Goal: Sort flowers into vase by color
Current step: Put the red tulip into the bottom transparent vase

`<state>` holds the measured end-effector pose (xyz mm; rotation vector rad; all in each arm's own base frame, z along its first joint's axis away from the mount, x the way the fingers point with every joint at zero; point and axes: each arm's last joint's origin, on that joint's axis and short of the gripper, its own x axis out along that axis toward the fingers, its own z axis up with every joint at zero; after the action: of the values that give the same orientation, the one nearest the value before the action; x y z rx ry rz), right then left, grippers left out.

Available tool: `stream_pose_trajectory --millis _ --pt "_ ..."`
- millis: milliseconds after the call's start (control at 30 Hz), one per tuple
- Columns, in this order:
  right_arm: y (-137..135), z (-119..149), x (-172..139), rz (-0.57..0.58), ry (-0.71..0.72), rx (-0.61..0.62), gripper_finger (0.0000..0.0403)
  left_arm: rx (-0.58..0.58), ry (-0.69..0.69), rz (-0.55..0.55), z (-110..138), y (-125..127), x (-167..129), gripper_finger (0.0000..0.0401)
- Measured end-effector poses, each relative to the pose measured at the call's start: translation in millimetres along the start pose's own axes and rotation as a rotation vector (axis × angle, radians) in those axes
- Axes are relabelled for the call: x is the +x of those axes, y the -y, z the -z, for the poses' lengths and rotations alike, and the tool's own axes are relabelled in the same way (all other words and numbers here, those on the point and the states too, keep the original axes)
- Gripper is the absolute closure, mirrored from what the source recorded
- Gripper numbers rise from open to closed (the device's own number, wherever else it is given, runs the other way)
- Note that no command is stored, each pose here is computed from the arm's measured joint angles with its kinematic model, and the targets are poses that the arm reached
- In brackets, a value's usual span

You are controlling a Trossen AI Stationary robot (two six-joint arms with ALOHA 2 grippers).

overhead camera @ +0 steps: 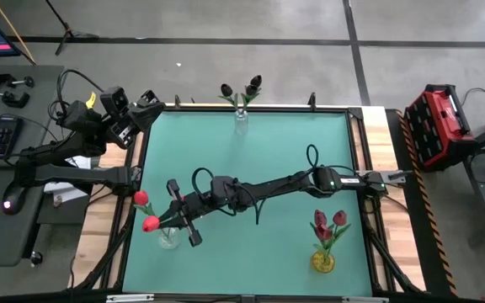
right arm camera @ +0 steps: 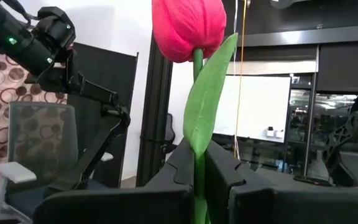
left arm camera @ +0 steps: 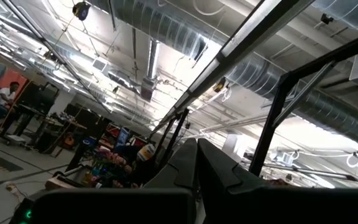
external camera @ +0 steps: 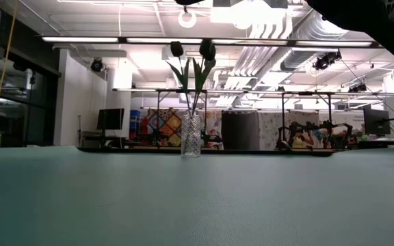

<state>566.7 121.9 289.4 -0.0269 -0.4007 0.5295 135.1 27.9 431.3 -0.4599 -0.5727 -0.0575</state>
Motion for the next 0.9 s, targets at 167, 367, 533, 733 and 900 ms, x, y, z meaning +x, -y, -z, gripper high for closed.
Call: stream_pose_trajectory --millis 167,367,533,733,900 --pt "3 2 -1 0.004 -0.023 0.030 0.0403 0.002 0.000 0.000 0 0 0 0.0401" --pt "4 5 -1 0.024 -0.058 0.034 0.0403 0.001 0.000 0.000 0 0 0 0.0401" --pt "5 9 -1 0.066 -0.096 0.049 0.0403 0.002 0.001 0.001 0 0 0 0.0401" --pt "5 14 -2 0.089 -0.150 0.082 0.0403 0.002 0.004 -0.005 0 0 0 0.0401" --pt "6 14 -2 0.144 -0.144 0.158 0.0381 0.010 0.023 -0.034 -1 -1 0 0.0401"
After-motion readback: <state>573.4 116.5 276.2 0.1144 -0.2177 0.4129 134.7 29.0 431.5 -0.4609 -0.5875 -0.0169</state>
